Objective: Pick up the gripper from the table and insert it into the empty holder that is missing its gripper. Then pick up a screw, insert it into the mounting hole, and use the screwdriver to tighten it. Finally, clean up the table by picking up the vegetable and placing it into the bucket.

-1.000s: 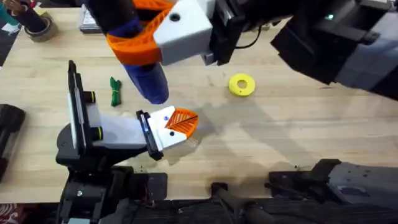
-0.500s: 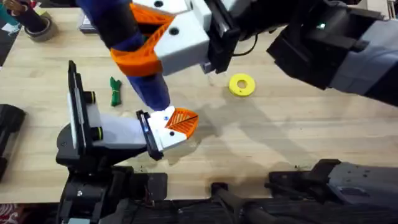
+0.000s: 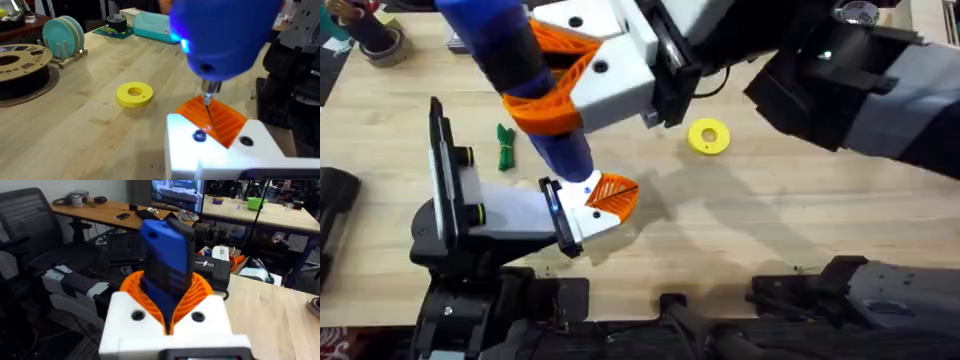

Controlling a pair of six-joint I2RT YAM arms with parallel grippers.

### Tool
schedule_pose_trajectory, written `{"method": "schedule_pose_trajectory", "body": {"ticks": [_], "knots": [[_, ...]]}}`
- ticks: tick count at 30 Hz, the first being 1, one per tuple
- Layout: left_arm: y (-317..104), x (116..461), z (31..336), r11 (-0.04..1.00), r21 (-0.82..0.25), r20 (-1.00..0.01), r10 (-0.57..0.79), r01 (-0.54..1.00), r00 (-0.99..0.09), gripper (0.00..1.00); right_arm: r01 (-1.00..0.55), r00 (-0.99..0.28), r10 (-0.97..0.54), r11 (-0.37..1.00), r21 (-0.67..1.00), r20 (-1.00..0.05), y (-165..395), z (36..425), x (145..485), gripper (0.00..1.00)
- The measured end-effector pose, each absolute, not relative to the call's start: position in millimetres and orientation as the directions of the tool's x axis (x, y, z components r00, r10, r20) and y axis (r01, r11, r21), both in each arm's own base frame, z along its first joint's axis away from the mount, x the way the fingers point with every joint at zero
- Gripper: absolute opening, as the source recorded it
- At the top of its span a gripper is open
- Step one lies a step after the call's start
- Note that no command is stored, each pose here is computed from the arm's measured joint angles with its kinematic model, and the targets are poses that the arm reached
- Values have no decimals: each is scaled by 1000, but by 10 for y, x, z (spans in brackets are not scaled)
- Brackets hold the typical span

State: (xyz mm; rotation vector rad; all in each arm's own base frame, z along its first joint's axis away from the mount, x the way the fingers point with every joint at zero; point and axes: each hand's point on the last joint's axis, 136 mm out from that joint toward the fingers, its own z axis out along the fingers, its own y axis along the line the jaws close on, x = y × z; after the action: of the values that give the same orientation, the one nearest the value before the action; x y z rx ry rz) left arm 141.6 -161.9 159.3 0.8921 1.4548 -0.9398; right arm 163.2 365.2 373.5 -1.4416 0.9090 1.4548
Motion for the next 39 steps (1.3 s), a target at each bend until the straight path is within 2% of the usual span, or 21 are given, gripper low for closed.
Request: {"method": "schedule_pose_trajectory", "body": {"ticks": [39], "knots": [[-1619, 1416, 1593, 395, -67, -996, 20, 916, -81, 9, -930, 53, 73, -361, -76, -996, 3671, 3556, 1587, 25]]}}
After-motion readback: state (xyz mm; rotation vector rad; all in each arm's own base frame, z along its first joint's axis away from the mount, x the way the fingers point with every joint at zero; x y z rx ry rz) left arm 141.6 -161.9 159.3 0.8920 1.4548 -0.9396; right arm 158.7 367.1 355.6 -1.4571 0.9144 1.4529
